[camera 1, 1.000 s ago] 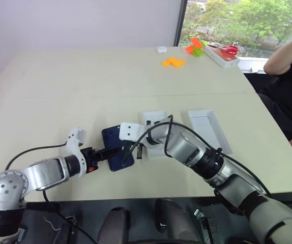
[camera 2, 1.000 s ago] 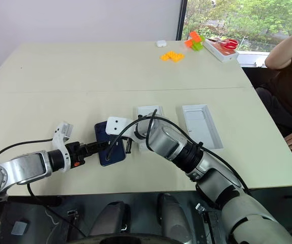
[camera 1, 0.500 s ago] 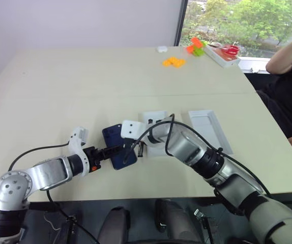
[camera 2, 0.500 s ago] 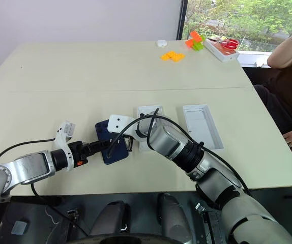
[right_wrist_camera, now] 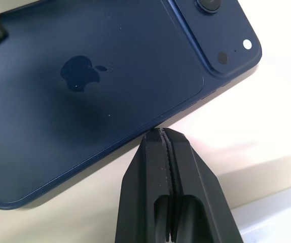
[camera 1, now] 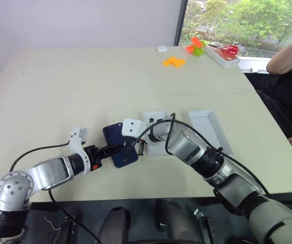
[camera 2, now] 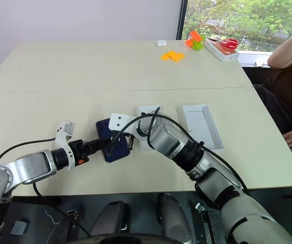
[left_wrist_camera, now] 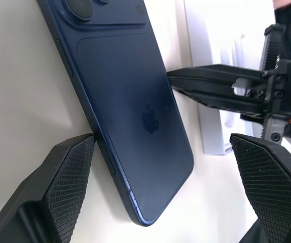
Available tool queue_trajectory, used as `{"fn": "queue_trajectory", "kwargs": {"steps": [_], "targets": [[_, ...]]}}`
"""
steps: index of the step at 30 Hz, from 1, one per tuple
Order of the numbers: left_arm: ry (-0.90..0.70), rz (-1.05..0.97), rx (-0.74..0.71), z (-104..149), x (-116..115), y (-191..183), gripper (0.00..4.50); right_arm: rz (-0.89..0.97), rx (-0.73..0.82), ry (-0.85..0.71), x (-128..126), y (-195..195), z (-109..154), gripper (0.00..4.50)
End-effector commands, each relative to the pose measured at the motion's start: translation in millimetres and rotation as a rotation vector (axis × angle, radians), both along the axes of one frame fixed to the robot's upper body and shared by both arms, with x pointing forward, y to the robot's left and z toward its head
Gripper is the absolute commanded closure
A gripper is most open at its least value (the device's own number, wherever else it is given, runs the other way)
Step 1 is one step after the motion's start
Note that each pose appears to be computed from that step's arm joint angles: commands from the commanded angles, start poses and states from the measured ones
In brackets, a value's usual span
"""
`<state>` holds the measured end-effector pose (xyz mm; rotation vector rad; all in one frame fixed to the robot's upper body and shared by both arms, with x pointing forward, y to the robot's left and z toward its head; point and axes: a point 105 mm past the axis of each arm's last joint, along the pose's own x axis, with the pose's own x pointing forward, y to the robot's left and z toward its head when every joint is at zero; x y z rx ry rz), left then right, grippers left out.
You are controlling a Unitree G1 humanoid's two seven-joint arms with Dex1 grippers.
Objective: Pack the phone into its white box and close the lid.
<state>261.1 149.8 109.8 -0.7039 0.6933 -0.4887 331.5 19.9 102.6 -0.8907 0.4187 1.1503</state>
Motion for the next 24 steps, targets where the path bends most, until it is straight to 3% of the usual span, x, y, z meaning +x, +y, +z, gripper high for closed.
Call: {"fn": "queue_trajectory", "kwargs": {"steps": [1, 15, 24], "targets": [[-0.112, -0.130, -0.159, 37, -7, -36, 0.00, 0.129, 0.022, 0.093, -28, 29, -12, 4.46], [-0.079, -0.086, -0.167, 30, -2, -37, 0.00, 0.130, 0.024, 0.092, -27, 29, -11, 4.46], [-0.033, 0.051, -0.109, 17, 1, -6, 0.00, 0.122, 0.024, 0.087, -26, 28, -11, 4.46]]}}
